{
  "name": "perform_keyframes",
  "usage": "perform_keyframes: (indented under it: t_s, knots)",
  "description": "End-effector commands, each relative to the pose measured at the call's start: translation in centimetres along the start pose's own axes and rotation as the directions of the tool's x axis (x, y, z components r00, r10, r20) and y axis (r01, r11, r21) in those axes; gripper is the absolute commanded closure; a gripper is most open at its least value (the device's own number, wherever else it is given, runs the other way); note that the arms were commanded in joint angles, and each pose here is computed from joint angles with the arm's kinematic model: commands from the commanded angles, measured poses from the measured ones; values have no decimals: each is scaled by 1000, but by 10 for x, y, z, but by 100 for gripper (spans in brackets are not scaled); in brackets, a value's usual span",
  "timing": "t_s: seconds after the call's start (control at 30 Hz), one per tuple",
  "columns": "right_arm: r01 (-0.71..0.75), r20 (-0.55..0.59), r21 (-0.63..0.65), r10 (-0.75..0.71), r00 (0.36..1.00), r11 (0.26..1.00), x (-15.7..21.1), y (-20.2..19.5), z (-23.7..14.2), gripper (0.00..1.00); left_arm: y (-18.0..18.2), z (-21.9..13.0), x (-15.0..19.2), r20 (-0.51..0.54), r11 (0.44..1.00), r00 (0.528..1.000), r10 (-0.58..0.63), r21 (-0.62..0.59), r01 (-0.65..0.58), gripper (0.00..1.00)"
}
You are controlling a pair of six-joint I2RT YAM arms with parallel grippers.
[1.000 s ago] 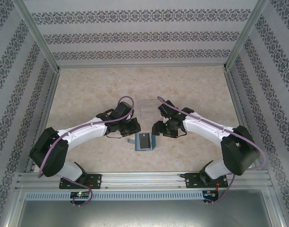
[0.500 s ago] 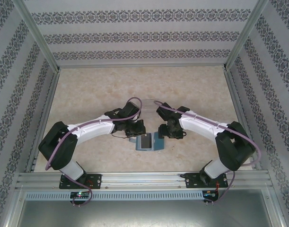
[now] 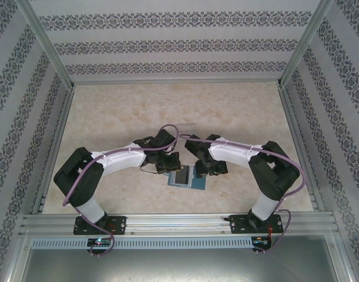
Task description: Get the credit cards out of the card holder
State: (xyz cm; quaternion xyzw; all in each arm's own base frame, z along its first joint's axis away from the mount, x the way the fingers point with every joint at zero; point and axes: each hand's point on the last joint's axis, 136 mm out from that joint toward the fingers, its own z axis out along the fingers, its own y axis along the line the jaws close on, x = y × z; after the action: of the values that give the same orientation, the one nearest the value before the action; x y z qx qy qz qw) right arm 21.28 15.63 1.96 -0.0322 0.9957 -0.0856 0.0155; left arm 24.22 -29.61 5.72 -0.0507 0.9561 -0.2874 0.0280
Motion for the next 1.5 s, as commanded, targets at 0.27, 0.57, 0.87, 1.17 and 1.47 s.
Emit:
perform_keyframes:
  t_s: [0.27,0.57,0.87,1.17,1.47]
  knots:
    - [33,44,53,-35,998,998,-13,7,6,24,16,-10,5,49,999,999,16,-46,-13,97]
    - [39,104,28,-42,994,999,-31,14,-4,25,13,-19,4,67,999,998,17,-33,-15,97]
    - [10,99,-38,-6,995,999,-27,16,-16,27,9,-18,3,52,999,998,25,-32,-24,97]
    - [-21,130,-186,45,990,982,-31,25,-45,29,15,-12,5,39,999,999,16,-44,-15,98]
    - [-22,143,-288,65,988,957,-35,34,-64,39,24,0,10,23,999,1000,-8,-43,9,100]
